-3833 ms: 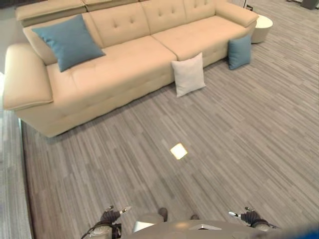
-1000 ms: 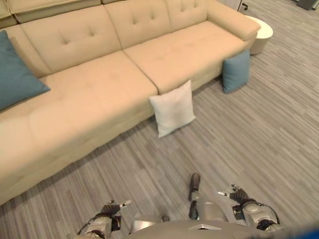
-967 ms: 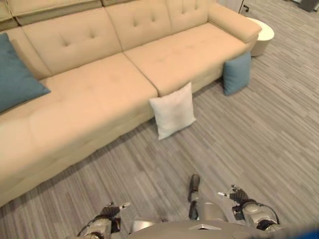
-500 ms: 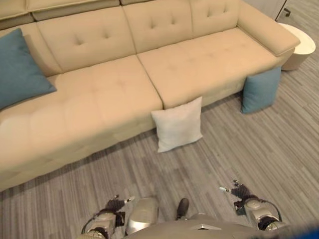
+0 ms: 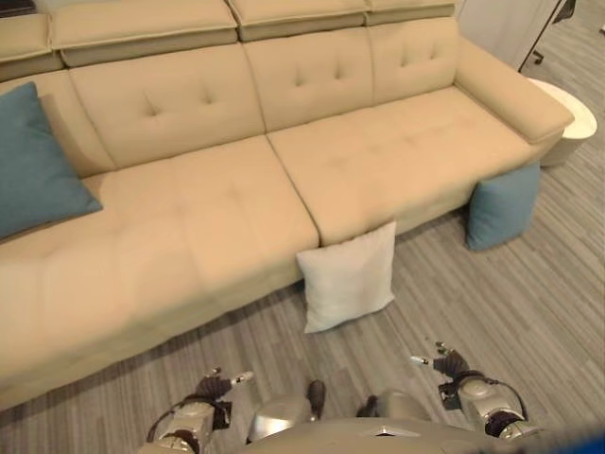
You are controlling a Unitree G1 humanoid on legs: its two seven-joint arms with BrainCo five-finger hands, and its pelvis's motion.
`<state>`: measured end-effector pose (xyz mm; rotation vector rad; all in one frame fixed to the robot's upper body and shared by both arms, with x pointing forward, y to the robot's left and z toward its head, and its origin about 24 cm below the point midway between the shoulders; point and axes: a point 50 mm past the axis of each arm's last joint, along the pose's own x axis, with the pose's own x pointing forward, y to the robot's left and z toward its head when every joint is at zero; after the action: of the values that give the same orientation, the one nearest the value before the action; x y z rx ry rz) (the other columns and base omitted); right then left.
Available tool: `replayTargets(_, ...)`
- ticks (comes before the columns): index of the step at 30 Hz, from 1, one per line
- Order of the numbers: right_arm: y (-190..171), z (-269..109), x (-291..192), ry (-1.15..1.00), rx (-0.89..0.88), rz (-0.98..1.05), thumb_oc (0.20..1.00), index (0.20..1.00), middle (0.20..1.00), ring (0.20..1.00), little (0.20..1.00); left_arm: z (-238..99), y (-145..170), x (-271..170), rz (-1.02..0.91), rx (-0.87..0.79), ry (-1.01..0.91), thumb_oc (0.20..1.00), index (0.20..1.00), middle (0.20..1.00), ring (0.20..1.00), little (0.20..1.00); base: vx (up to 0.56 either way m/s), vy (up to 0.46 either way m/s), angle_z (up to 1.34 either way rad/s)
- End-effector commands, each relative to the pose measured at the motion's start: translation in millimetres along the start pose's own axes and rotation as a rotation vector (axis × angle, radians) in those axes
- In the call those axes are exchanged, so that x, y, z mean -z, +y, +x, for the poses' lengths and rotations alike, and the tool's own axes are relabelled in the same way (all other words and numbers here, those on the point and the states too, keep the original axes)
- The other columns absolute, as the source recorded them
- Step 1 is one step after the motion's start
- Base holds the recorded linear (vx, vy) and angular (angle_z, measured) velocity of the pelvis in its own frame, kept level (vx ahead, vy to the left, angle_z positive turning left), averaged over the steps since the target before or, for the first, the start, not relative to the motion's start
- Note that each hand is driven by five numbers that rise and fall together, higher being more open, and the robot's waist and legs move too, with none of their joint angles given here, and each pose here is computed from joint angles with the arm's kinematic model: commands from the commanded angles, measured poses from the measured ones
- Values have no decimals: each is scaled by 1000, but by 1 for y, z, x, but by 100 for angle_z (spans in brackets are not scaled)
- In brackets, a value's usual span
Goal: Pick up all the scattered cushions and arrange them neatly on the sofa.
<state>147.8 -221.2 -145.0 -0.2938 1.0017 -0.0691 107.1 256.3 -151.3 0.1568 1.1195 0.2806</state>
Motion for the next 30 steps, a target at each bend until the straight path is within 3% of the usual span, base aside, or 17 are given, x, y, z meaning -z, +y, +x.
replayTargets(1,-17,3,-18,-62,44,-13,1000,1000,1000,1000,1000,0,2,2,-4,-11,2,1000,1000,1000,1000,1000,288,-161,37)
replayTargets(7,-16,3,-20,-73,38,-48,1000,1000,1000,1000,1000,-3,3,16,-11,-20,44,1000,1000,1000,1000,1000,211,-233,54)
replayTargets(20,-34,0,-12,-68,109,71,1000,1000,1000,1000,1000,1,-15,-8,35,40,-24,1000,1000,1000,1000,1000,28,-76,72)
replayTargets(30,-19,2,-30,-123,54,22,1000,1000,1000,1000,1000,-2,1,14,-18,-6,36,1000,1000,1000,1000,1000,97,132,-41)
